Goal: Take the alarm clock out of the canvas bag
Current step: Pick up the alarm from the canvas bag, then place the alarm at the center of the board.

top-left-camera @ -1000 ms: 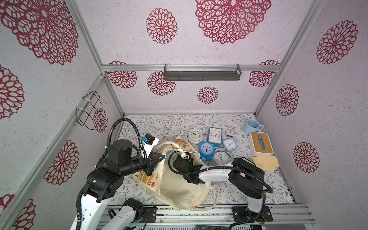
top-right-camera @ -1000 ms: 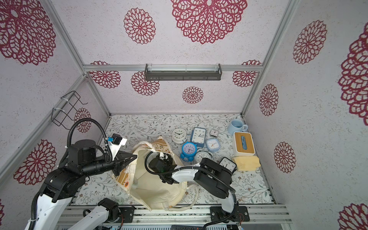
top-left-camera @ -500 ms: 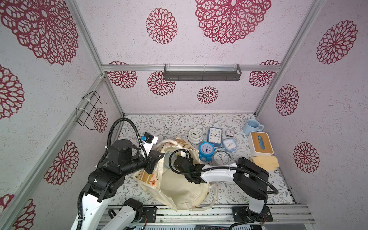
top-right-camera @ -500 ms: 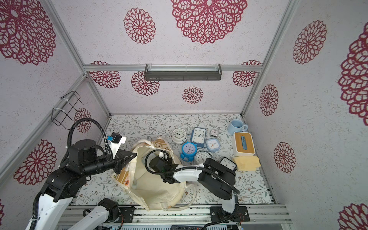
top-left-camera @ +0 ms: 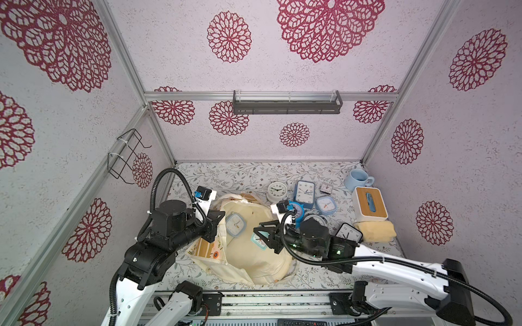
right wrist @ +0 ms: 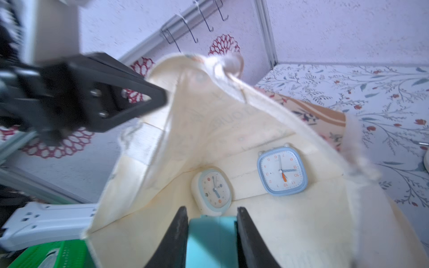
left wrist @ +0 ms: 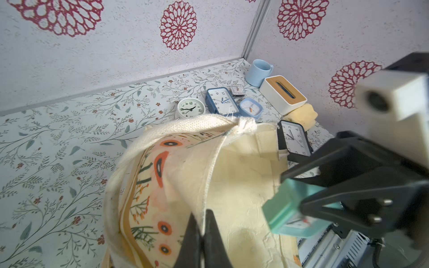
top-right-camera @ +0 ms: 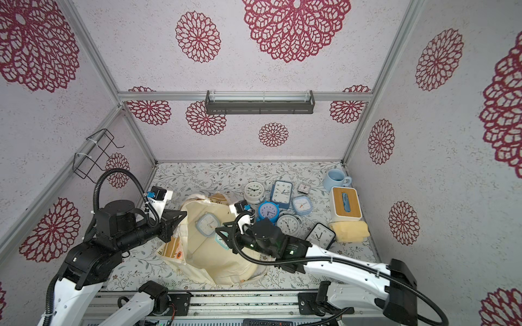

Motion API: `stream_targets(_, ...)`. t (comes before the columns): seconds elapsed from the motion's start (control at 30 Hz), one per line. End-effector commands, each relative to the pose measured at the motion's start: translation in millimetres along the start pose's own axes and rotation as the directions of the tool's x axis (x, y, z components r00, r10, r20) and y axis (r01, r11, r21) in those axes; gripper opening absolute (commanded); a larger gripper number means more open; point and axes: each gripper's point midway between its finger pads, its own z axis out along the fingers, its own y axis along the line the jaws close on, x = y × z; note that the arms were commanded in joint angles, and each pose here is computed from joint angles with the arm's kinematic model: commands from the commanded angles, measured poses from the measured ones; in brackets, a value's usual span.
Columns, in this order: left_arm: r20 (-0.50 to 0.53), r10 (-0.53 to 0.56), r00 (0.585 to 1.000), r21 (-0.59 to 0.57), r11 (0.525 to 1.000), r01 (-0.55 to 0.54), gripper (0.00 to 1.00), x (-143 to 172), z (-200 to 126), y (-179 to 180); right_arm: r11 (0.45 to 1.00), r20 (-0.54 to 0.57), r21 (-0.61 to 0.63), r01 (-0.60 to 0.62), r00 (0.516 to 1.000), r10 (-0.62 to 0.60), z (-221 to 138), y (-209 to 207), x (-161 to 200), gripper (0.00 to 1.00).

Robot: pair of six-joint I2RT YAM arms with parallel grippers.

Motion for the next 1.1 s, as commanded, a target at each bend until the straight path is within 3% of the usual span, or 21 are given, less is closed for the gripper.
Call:
stream_targets(0.0,0.082,0.005,0.997,-0.047,0.999,-0.001,0.00,-19.2,-7.2,6.8,1.000,0.005,-0.016,-0.008,1.000,0.008,-31.7,-5.9,-20.4,0.32)
stream_targets(0.2,0.119,0.021,0.993,-0.032,0.999,-0.017,0.00,-26.1,-12.5,2.7,0.969,0.131,0.208,-0.131,0.986,0.105,-85.8,-66.6,-56.1,0.31)
stream_targets(0.37,0.134,0.034,0.990,-0.003,0.999,-0.033,0.00,-30.0,-16.5,-3.6,0.867,0.220,0.368,-0.336,0.937,0.270,-114.6,-126.6,-44.9,0.31)
stream_targets(0.47,0.149,0.035,0.988,0.027,0.999,-0.039,0.00,-33.2,-18.9,-9.4,0.773,0.282,0.410,-0.484,0.873,0.397,-125.1,-165.5,-26.9,0.31)
stream_targets(0.6,0.164,0.032,0.986,0.084,0.995,-0.046,0.00,-37.9,-23.7,-20.4,0.675,0.328,0.374,-0.636,0.772,0.545,-129.7,-209.2,4.0,0.31)
stream_targets(0.77,0.181,0.051,0.982,0.184,0.979,-0.085,0.00,-39.6,-35.4,-40.7,0.578,0.381,0.365,-0.730,0.683,0.623,-140.1,-247.9,38.7,0.31)
stream_targets(0.9,0.180,0.047,0.983,0.204,0.975,-0.084,0.00,-39.4,-35.7,-44.0,0.563,0.449,0.404,-0.721,0.692,0.565,-156.0,-273.5,35.0,0.31)
stream_targets(1.07,0.183,0.037,0.983,0.219,0.973,-0.077,0.00,-42.6,-32.1,-45.4,0.517,0.430,0.599,-0.612,0.790,0.437,-176.5,-310.0,28.1,0.31)
